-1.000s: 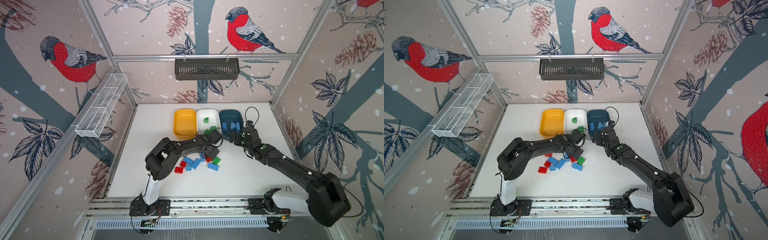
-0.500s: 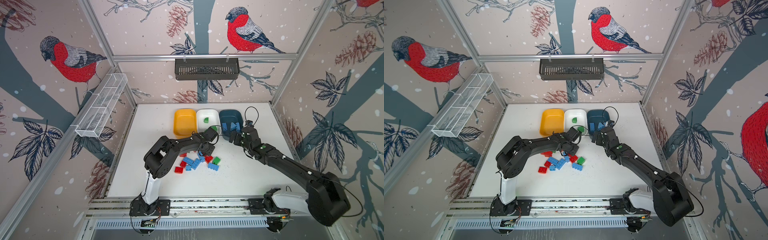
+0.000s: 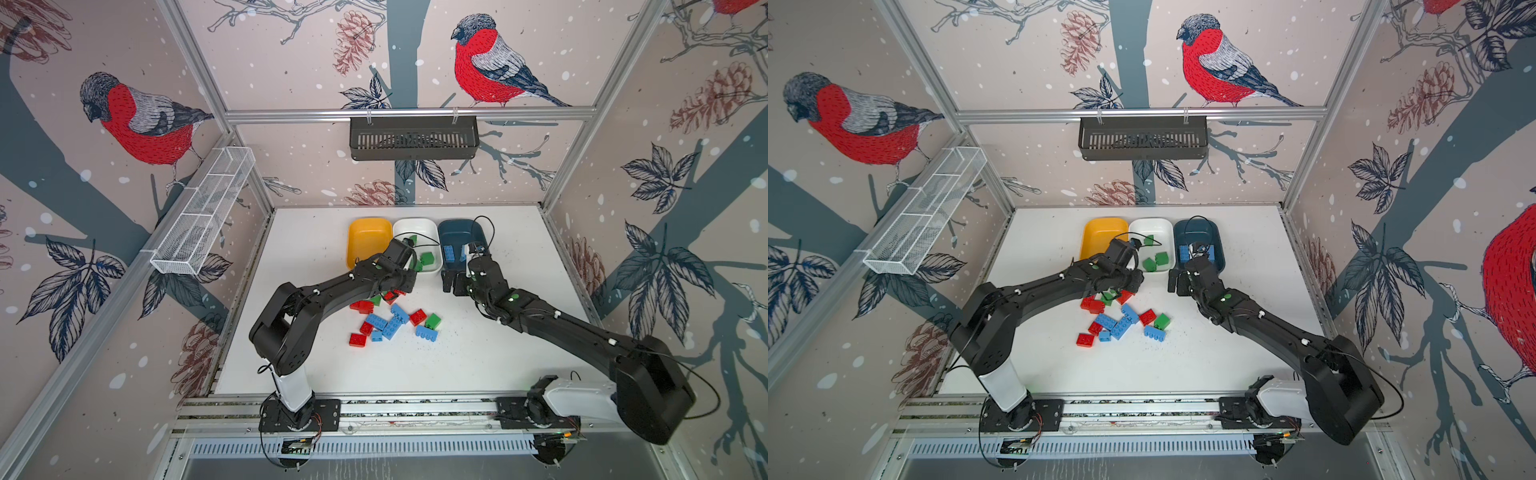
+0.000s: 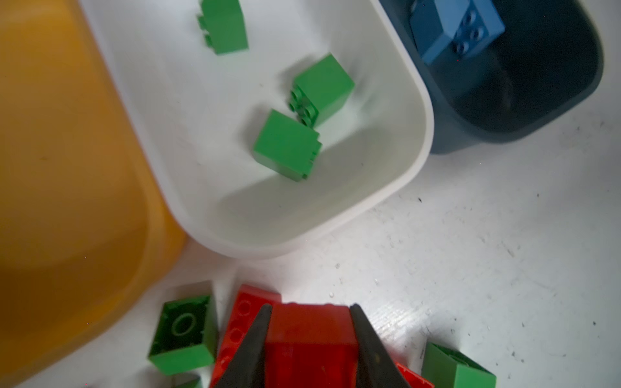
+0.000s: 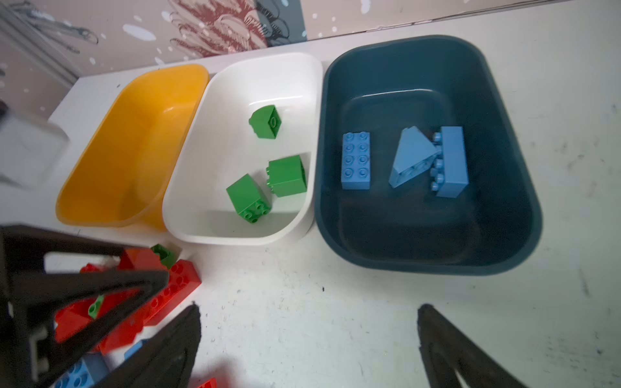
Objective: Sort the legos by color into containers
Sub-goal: 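Drop the red brick into the yellow tub with left while right lowers to pile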
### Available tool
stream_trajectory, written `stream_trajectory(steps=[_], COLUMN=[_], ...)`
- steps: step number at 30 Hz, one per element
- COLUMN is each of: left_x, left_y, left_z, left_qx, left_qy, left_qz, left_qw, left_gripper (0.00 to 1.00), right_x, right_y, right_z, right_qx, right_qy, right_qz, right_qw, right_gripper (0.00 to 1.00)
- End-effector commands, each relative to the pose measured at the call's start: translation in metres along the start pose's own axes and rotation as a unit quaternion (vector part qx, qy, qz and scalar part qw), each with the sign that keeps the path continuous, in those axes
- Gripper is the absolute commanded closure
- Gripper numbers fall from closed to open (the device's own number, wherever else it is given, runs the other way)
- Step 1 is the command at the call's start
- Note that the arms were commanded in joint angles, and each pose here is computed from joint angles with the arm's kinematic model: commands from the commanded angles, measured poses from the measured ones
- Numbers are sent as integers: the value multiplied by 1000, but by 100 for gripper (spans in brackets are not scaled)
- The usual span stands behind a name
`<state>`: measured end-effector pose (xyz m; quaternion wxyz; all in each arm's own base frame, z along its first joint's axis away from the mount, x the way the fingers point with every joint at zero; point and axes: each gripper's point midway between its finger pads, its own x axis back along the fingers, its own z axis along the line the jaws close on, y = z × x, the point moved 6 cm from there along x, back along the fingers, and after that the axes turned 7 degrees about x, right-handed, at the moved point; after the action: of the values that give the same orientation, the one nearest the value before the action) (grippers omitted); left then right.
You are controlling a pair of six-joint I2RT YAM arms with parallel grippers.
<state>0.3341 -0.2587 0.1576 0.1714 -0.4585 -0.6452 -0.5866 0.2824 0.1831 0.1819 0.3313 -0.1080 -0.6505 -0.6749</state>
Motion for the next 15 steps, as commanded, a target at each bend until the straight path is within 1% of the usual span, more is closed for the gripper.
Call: stream_trajectory(steps=[1,3,6,11,14,15], left_x=[14,21,25,15,8,5], left_y=[30,43,58,70,77,80], left_z=[20,40,66,106,120,124], left_qx=[61,96,140,208,224,227], left_qy=[24,59,97,122,130,134], left_qz=[-82,-120,-148,-148,-145,-142], left_qw=[994,986,974,959,955,954], left_gripper=[65,65,65,65,65,63], right_x=[-4,-8,-14,-22,-26,-28], right_y=[7,3,-1,-14,-27,-32], right_z=[16,25,39,64,69,70], right_qx=[35,47,70,115,126,126], right_qy=[25,34,51,83,82,82], right_qz=[-12,-2,14,45,76,88], right_qw=[999,998,996,989,986,985], right_gripper=[0,0,0,2,4,5])
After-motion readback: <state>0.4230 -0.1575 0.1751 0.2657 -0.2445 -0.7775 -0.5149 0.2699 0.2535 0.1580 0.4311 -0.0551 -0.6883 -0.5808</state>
